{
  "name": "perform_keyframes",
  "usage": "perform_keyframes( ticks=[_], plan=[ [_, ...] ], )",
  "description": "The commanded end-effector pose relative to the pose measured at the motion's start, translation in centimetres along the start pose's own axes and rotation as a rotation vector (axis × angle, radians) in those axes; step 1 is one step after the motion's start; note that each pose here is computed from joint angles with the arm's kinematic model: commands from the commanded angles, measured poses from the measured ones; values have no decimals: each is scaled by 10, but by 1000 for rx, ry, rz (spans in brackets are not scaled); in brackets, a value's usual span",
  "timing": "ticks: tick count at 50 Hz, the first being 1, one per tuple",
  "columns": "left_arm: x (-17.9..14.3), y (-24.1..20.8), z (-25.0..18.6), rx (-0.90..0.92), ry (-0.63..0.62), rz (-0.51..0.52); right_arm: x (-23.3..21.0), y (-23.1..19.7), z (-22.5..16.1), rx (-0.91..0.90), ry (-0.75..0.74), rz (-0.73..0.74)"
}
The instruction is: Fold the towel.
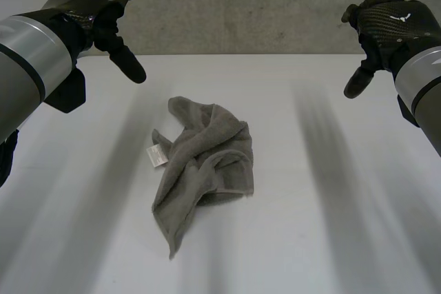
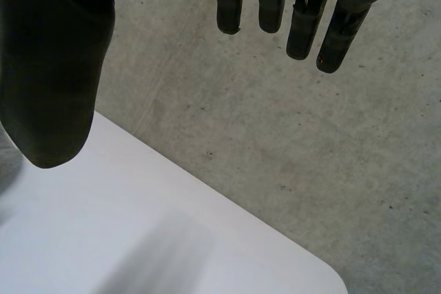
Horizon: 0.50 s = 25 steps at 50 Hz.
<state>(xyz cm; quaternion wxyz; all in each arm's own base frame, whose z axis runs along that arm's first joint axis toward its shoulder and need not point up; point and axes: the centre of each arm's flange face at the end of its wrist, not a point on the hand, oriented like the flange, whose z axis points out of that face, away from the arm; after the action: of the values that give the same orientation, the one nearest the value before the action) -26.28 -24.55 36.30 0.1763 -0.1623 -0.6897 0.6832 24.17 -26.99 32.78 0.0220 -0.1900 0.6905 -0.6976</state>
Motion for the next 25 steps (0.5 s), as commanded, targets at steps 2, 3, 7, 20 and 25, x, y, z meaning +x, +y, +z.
perform_keyframes(
  ticks=[2,3,7,20,25],
  plan=[
    [1,0,-2,1,4,1,0,-1,0,8,0,1],
    [2,2,-3,-4,12,1,0,-1,0,8,0,1],
    [3,5,-4,-10,19,4,-1,-2,-1,8,-2,1],
    [56,72,-10,-188,220,370,0,-1,0,6,-1,-1],
    [61,101,-10,-258,264,479,-2,1,-1,2,-8,-2]
  ],
)
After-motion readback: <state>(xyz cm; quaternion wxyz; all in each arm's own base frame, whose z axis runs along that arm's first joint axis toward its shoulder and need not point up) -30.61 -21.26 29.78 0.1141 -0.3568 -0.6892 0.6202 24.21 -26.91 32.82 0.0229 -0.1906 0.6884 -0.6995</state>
